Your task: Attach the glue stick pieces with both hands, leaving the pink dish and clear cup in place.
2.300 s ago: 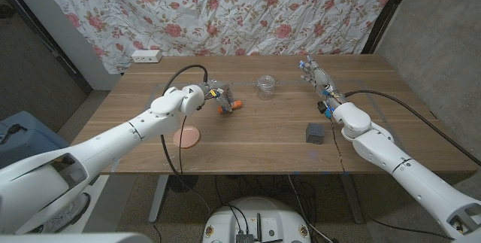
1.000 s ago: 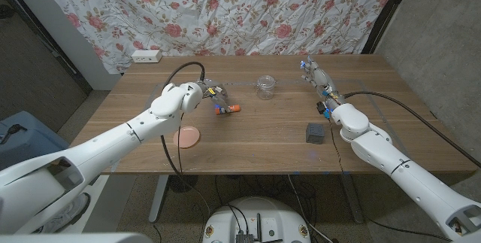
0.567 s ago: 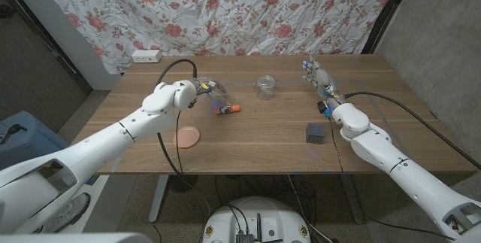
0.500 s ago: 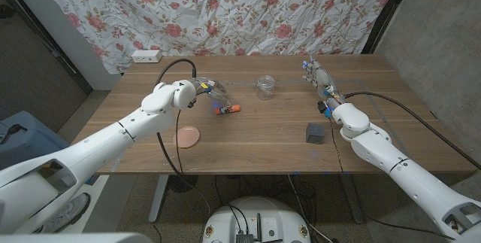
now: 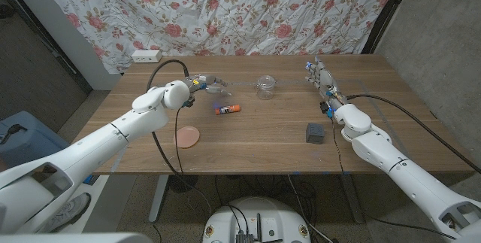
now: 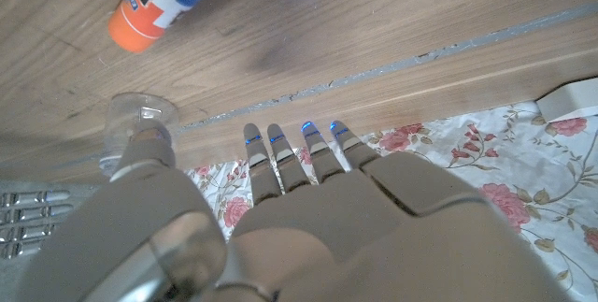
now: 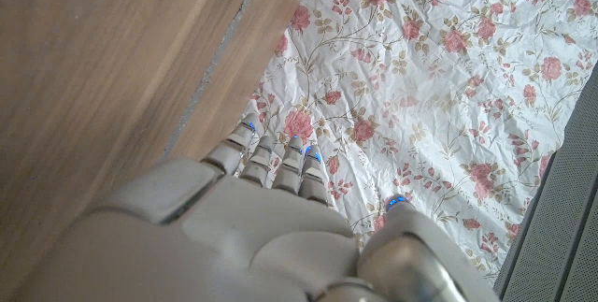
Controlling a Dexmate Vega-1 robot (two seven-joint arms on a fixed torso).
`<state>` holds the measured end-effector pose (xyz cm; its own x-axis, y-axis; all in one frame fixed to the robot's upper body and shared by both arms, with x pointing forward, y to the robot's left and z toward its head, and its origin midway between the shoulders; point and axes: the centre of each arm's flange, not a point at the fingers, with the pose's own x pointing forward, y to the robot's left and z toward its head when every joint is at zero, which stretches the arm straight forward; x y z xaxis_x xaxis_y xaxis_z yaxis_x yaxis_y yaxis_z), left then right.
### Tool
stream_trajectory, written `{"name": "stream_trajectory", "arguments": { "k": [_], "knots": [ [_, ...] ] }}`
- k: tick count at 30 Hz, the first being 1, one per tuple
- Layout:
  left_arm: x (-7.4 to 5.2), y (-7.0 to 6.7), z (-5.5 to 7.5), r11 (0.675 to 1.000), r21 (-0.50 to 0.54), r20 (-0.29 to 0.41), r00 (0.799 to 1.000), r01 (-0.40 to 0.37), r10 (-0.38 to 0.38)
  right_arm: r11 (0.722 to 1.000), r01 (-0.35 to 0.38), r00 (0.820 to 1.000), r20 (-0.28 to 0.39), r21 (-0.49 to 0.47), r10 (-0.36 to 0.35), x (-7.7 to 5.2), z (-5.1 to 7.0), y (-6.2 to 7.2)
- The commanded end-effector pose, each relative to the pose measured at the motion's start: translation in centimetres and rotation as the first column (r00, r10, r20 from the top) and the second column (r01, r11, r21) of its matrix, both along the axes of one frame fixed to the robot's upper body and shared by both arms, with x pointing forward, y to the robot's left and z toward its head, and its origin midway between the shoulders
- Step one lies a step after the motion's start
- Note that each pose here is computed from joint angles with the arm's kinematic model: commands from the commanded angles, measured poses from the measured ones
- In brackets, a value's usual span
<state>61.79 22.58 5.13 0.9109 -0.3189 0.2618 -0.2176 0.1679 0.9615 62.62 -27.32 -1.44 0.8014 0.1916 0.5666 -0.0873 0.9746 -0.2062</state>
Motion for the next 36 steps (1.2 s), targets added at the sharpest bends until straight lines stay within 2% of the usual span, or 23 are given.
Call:
{"name": "stream_trajectory", "arguments": {
  "k": [1, 4, 6, 8, 13, 20, 28, 36],
  "knots": [
    [0.5, 1.5, -0.9, 0.959, -0.279, 0.032, 0.998, 0.056, -0.049, 0.999, -0.028, 1.0, -0.008, 0.036, 0.028, 0.7, -0.5, -0.5],
    [0.6, 1.7, -1.5, 0.917, -0.387, 0.042, 0.995, 0.097, -0.087, 0.998, -0.037, 0.999, -0.002, 0.054, 0.037, 0.8, -0.5, -0.6],
    [0.6, 1.9, -1.7, 0.897, -0.426, 0.043, 0.993, 0.117, -0.11, 0.984, -0.091, 0.996, 0.035, 0.154, 0.087, 0.9, -0.6, -1.0],
    [0.7, 2.1, -1.8, 0.88, -0.456, 0.052, 0.991, 0.134, -0.124, 0.983, -0.088, 0.996, 0.027, 0.163, 0.084, 1.0, -0.6, -1.0],
    [0.7, 2.6, -2.0, 0.865, -0.479, 0.071, 0.989, 0.149, -0.13, 0.982, -0.089, 0.996, 0.017, 0.165, 0.087, 1.3, -0.6, -0.9],
    [0.9, 3.1, -2.5, 0.813, -0.561, 0.097, 0.987, 0.158, -0.125, 0.98, -0.097, 0.995, 0.021, 0.171, 0.095, 1.8, -0.8, -0.6],
    [1.1, 3.0, -3.4, 0.725, -0.666, 0.145, 0.984, 0.178, -0.108, 0.98, -0.079, 0.997, 0.016, 0.181, 0.078, 1.9, -1.2, -0.7],
    [1.5, 2.2, -4.7, 0.615, -0.758, 0.201, 0.975, 0.215, -0.093, 0.98, -0.062, 0.998, 0.0, 0.187, 0.063, 1.6, -1.5, -1.1]
  ]
}}
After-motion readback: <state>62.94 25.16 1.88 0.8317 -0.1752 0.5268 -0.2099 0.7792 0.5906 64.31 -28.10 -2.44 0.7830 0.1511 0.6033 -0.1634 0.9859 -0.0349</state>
